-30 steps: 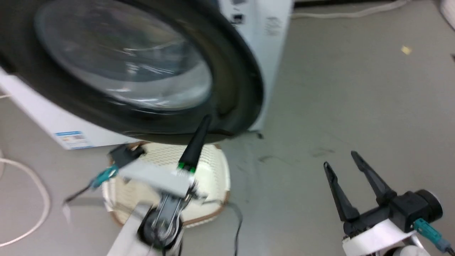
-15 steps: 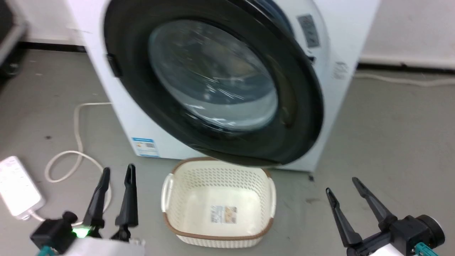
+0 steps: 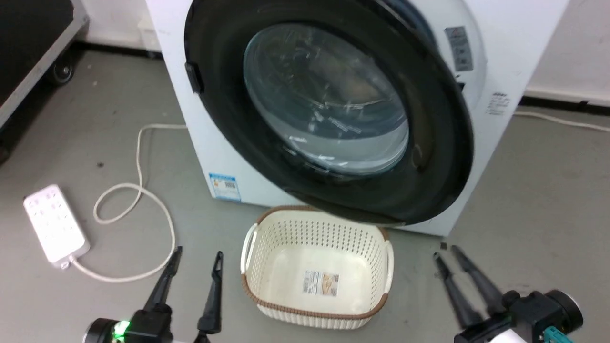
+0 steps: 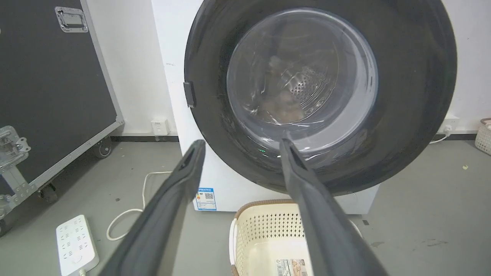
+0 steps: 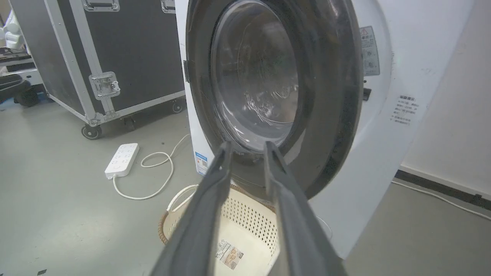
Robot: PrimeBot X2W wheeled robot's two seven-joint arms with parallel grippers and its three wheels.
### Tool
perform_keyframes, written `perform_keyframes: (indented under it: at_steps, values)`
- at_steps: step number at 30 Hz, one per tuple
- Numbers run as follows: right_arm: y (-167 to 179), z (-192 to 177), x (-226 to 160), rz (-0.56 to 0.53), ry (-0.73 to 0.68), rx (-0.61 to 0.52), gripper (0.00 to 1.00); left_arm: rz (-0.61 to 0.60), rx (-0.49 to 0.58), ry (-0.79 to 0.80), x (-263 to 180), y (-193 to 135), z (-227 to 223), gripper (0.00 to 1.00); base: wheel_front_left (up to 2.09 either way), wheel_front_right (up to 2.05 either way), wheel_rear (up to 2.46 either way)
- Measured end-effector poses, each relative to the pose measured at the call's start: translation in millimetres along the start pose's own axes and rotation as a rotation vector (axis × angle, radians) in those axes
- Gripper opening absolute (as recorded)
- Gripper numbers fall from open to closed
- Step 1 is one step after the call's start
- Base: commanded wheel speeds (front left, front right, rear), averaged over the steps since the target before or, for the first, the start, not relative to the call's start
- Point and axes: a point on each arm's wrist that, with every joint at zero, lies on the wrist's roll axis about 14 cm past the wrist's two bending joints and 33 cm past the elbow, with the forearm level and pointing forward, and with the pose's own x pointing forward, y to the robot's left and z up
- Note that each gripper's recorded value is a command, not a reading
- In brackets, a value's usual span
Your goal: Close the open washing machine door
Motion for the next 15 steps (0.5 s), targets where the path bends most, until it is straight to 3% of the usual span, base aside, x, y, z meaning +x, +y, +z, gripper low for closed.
perform_keyframes:
  at_steps: [8,11,12,15]
  values:
    - [2.3,-0.2,53.0,0.133,-0.022,-0.023,0.00,-0.013,0.011,0.060,18.6,-8.6,-20.6,1.00,0.00,0.00,0.00]
    - [-7.3,-1.7,80.6,0.186,-0.011,-0.060,0.00,-0.014,0.011,0.079,28.2,-10.0,-28.6,1.00,0.00,0.00,0.00]
    - [-20.4,-4.8,109.2,0.214,0.009,-0.068,0.00,-0.007,0.015,0.095,36.7,-9.4,-36.0,1.00,0.00,0.00,0.00]
    - [-37.1,-8.2,135.9,0.216,0.024,-0.062,0.00,0.014,0.012,0.111,41.8,-6.2,-42.3,1.00,0.00,0.00,0.00]
